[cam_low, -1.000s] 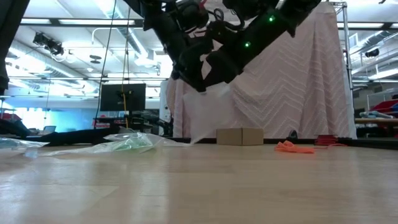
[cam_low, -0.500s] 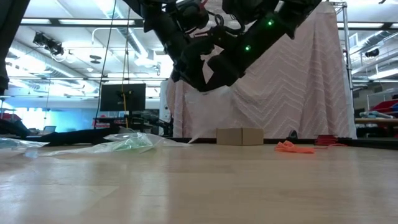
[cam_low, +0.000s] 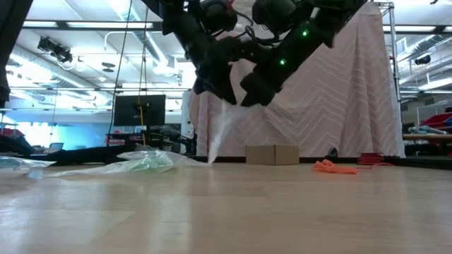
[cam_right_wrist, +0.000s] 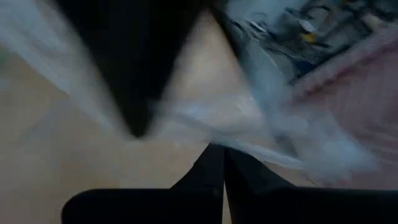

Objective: Sort rubber bands
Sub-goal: Open the transparent zip bag

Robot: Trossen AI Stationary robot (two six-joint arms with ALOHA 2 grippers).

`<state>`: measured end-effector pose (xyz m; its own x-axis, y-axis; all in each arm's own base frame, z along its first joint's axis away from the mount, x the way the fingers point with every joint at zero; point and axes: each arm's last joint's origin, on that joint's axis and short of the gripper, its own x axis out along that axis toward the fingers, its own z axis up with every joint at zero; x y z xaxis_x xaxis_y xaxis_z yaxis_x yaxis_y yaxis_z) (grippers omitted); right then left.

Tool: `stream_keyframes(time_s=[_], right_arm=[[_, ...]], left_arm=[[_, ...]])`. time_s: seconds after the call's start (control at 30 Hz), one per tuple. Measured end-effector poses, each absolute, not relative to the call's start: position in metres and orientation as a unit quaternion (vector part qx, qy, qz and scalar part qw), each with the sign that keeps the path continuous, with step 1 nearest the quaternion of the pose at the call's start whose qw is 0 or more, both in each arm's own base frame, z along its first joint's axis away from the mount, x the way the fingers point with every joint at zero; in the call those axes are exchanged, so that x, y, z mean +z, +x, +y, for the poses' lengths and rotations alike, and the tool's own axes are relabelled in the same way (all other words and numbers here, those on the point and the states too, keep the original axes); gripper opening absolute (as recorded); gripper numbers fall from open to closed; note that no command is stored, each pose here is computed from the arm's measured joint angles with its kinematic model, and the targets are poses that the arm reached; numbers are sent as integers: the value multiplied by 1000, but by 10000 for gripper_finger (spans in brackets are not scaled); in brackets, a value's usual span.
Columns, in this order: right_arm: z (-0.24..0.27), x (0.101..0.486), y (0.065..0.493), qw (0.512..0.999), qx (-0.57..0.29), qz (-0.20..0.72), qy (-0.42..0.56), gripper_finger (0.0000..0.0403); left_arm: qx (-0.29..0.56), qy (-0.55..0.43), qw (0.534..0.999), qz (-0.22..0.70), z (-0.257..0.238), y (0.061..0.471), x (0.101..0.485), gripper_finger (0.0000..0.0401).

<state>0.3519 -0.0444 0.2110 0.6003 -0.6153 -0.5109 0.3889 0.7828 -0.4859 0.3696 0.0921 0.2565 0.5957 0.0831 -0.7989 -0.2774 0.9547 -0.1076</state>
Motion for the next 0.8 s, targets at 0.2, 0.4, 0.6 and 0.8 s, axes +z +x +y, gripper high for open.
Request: stream_keyframes(time_s=[0.2,0.4,0.6,0.8], right_arm=[[-47,212,354,887,-278,332,-160,0],[-41,215,358,913,-226,309,-142,0],[-43,214,358,918,-217,307,-123,0],[-42,213,359,924,-199,308,-112,0]], left_arm=[[88,-119,891,430,92,370,258,1],[90,-110,893,428,93,370,259,1],[90,-103,895,425,94,371,259,1],[94,-106,894,424,100,369,260,1]])
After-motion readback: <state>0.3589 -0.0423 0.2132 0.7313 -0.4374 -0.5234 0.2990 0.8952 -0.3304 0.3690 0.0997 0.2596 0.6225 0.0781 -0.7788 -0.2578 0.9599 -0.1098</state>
